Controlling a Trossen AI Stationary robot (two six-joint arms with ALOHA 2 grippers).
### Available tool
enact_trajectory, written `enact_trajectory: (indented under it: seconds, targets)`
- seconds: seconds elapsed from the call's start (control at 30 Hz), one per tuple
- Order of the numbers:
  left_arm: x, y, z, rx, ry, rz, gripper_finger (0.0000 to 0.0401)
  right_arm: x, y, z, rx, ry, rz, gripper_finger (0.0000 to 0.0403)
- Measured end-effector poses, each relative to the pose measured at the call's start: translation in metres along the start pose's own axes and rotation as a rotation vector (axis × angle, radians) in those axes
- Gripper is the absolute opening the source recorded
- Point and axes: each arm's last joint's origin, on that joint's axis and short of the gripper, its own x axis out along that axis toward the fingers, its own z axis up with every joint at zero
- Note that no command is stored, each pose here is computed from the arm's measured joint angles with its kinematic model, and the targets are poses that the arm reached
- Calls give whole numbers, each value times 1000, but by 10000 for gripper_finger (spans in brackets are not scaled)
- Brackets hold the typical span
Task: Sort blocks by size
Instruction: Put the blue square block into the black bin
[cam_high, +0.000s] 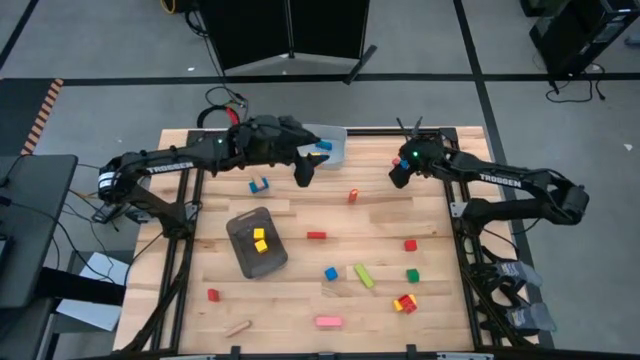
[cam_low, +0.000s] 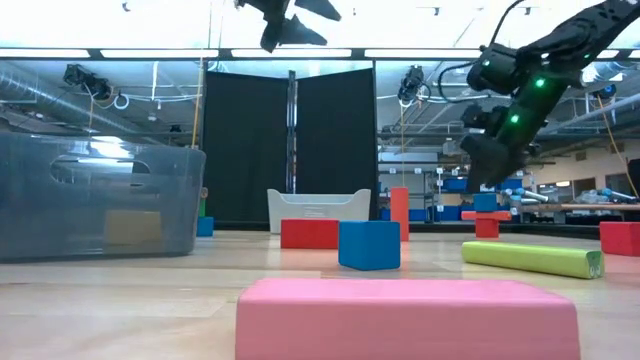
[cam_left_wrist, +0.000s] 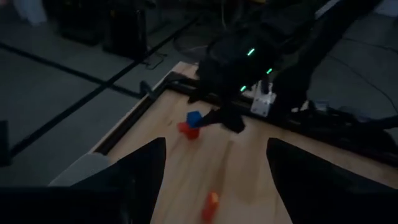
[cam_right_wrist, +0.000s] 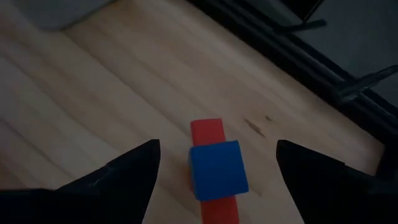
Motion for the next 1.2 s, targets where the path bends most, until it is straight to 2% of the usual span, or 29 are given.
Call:
enact_trajectory:
  seconds: [0.3,0.63,0.97,1.2]
  targets:
    - [-7,-20,-3,21,7,-30,286,13,3,-4,-54,68,-13,324]
    - [-8,-24,-3,27,7,-37,286,14,3,-9,-89,124,-19,291]
    - [-8,-24,-3,28,10,-36,286,14,3,-9,-102,126,-19,233]
    - [-8,-23,-4,28,12,-36,286,14,3,-9,-103,125,-21,159]
